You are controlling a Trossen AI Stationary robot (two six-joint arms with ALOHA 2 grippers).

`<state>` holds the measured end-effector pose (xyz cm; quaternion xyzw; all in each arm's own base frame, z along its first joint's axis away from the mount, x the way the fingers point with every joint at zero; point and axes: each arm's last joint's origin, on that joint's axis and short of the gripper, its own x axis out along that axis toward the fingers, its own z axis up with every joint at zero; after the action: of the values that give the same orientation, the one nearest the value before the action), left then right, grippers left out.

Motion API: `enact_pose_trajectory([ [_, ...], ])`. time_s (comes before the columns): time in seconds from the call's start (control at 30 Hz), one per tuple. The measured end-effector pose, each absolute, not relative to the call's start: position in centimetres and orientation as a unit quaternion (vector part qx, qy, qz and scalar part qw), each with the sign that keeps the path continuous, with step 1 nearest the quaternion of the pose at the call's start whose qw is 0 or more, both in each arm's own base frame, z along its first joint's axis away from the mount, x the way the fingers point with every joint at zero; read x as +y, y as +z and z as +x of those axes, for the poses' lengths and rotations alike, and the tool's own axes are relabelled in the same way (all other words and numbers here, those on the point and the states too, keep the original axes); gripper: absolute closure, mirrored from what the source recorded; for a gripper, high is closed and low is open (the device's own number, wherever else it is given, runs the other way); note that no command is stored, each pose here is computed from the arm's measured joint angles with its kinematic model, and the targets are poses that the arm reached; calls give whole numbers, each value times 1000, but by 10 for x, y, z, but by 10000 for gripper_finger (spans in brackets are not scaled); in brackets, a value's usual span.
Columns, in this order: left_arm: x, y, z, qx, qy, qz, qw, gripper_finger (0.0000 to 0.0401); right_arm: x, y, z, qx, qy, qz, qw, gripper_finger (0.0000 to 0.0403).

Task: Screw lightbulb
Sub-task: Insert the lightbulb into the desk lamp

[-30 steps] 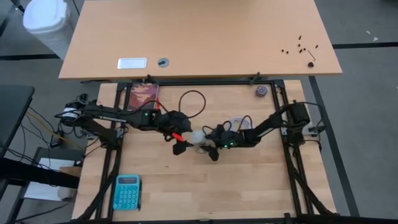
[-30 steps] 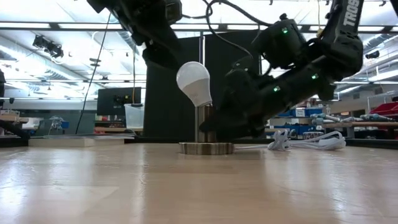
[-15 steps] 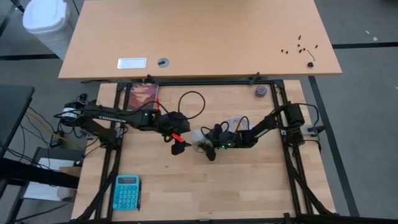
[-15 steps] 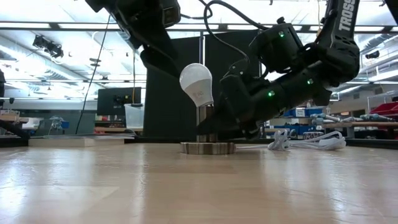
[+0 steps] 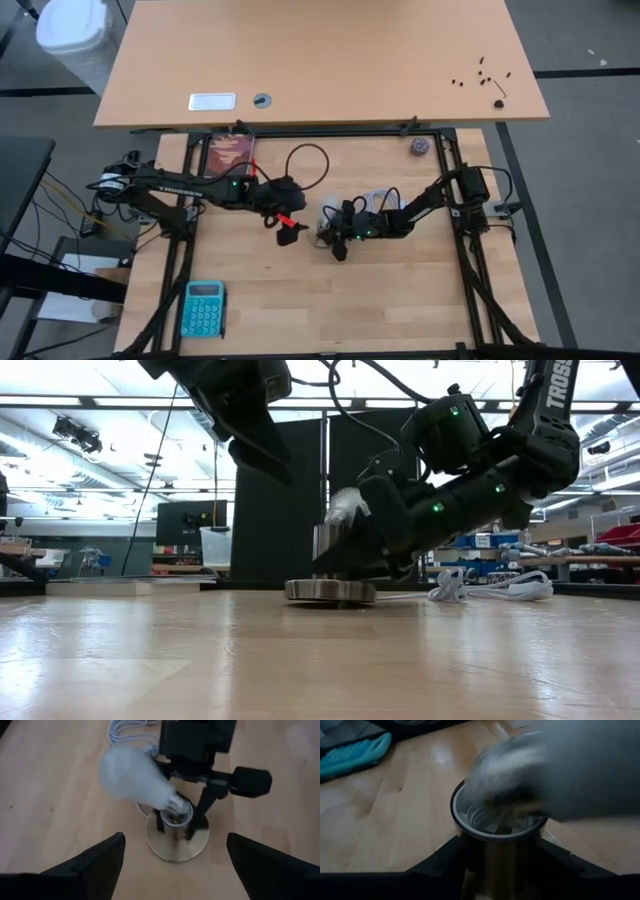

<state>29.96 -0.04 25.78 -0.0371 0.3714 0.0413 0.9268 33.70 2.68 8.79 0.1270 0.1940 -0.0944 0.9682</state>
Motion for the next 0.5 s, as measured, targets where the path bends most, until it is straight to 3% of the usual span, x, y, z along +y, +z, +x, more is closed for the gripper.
enact_pose_trajectory([
  [0.27, -1, 258, 300, 372, 36, -39, 927, 52, 24, 87, 337, 197, -97, 118, 968, 204],
  [0.5, 4, 253, 294, 402, 73, -97, 908, 52, 21, 88, 337, 208, -54, 150, 965, 154],
])
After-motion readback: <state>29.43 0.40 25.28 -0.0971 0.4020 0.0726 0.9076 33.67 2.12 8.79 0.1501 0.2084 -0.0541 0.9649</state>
